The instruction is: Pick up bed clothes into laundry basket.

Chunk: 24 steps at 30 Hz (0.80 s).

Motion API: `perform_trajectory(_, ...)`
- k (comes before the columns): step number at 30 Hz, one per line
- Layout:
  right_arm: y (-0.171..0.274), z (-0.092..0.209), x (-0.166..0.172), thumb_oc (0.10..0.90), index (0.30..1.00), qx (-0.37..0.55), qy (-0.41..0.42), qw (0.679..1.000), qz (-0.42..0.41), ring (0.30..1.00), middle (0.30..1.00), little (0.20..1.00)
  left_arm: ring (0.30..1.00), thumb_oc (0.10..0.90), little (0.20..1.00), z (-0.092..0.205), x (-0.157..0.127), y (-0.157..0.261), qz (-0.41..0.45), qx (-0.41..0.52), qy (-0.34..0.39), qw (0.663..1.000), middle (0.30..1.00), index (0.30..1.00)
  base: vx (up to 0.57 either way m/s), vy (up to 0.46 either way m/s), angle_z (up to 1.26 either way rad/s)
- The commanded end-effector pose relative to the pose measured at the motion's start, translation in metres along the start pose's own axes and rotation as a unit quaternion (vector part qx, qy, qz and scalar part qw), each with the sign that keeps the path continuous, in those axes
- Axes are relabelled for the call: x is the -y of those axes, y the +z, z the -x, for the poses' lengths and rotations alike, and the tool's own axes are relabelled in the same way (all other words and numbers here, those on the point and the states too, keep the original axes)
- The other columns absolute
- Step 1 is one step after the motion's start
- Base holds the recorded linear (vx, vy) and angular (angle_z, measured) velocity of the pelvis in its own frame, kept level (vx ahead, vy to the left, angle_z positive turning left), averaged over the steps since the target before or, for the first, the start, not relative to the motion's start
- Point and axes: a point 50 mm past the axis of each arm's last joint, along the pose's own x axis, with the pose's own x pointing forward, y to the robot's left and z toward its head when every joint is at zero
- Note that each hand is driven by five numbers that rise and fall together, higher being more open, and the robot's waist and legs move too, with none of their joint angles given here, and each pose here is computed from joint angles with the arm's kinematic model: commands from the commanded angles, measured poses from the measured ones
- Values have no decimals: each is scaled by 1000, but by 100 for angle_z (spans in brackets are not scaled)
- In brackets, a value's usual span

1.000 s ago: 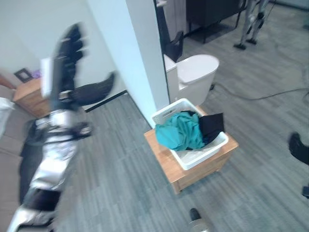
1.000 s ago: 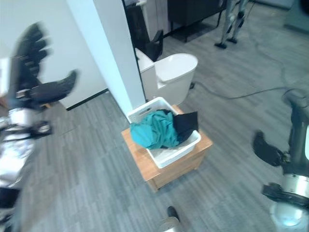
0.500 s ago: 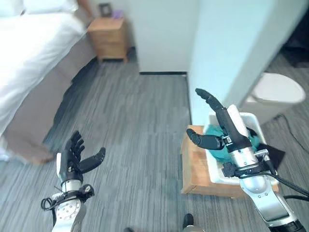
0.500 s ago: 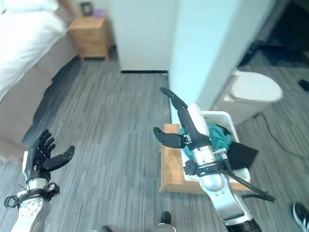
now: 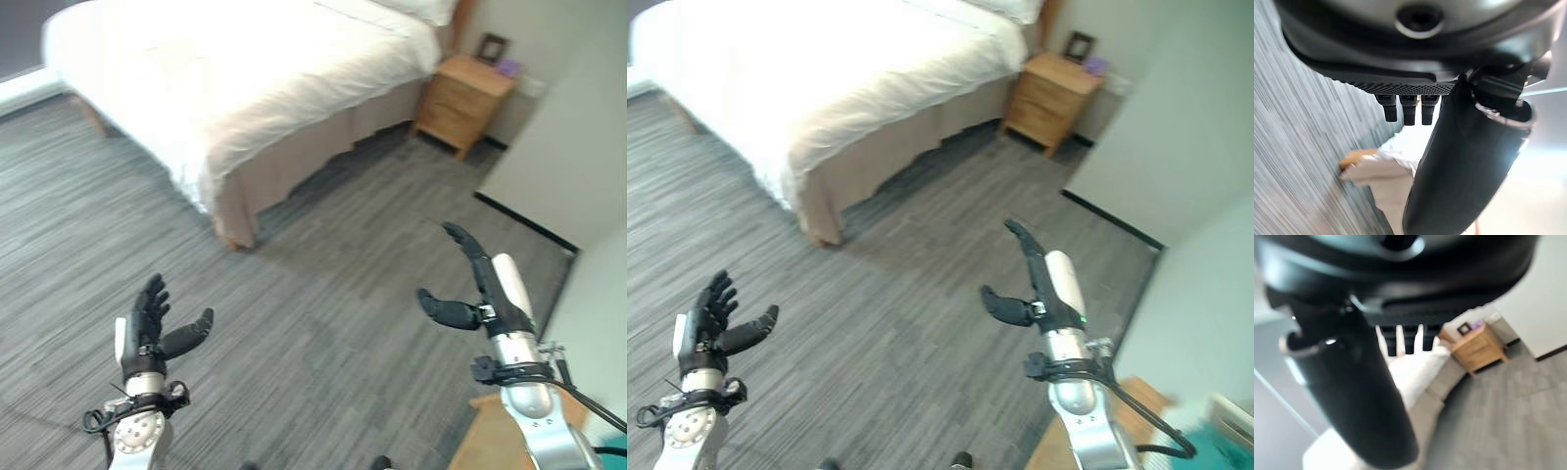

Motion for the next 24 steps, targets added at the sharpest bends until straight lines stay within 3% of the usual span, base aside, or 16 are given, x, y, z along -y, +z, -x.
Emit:
perform_trajectory(1, 20, -13, 31, 800, 900, 59, -106, 992, 35, 900, 900, 900, 900, 800, 900, -22, -6, 72, -12, 179, -16, 984, 900, 900, 63, 239, 143)
perform_trajectory(7, -13, 4, 43, 800, 900, -22, -145, 988, 55, 900, 900, 900, 900, 800, 900, -29, 9, 72, -27, 178, -36, 983, 900, 900, 85, 121, 141)
perform_trajectory(16, -14, -2, 26, 800, 900, -22, -104, 992, 67, 900, 900, 900, 900, 800, 900, -13, 26, 42, -5, 114, -71, 991, 900, 900, 3, -31, 6)
perform_trajectory(24, -12, -2, 21, 800, 900, -15, -82, 994, 76, 900, 900, 900, 900, 800, 900, -13, 37, 43, 5, 112, -90, 990, 900, 900, -19, -43, 2)
